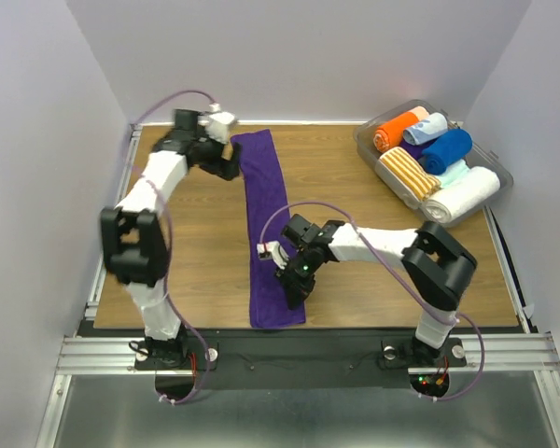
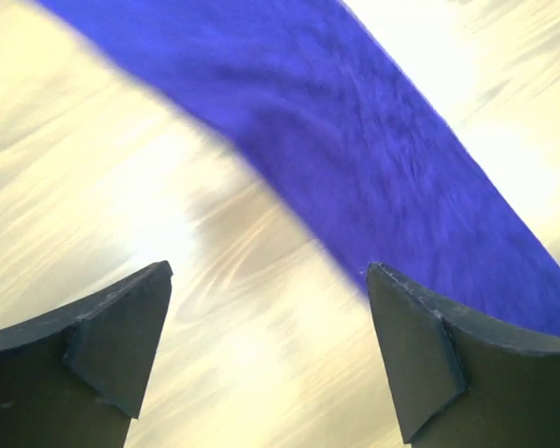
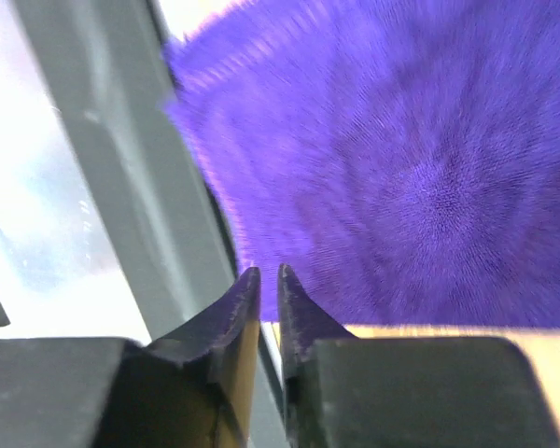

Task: Roll the towels
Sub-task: Fold the towel

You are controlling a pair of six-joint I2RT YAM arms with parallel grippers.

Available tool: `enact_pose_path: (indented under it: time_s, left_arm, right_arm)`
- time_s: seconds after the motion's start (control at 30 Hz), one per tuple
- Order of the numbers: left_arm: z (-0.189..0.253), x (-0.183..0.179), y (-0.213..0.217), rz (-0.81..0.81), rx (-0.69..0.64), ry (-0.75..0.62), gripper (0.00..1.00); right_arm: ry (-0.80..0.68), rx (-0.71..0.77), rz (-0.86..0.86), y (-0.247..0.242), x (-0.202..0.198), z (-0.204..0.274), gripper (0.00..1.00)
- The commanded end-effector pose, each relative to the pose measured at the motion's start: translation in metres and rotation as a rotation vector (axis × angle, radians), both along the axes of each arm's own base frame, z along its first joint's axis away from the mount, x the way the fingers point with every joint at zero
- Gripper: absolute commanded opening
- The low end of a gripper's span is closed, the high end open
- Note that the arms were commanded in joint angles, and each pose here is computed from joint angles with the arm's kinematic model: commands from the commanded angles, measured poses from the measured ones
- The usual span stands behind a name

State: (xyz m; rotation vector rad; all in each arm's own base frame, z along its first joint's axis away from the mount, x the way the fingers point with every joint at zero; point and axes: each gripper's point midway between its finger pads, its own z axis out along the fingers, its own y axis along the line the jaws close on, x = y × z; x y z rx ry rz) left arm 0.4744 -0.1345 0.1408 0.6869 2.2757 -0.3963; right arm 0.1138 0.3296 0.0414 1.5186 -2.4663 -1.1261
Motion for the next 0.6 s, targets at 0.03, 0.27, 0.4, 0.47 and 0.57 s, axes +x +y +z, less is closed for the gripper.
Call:
enact_pose_path:
  time_s: [0.03,0.27,0.4,0.47,0.57]
  left_arm:
    - [0.114,-0.052,0.045,-0.158,-0.026,-0.362,0.99]
    - [0.042,-0.215,0.020,-0.657,0.325,-0.452,0.93]
    - [-0.006,-0.287,-0.002,-0.918,0.382,-0.467,0.78]
    - [-0.028,-0.314,-0.008,-0.998,0.366,-0.443,0.70]
    - [-0.053,-0.345,-0.025,-1.153,0.346,-0.427,0.70]
  right_arm:
    - [-0.224,0.194,-0.022,0.018,0.028,0.076,0.27]
    - [-0.164,0.253,-0.272,-0.018,0.092,0.105,0.31]
    - [-0.183,0.238,-0.380,-0.042,0.125,0.106,0.31]
    - [-0.205,0.225,-0.391,-0.046,0.128,0.104,0.31]
    - [-0.221,0.185,-0.410,-0.051,0.133,0.095,0.31]
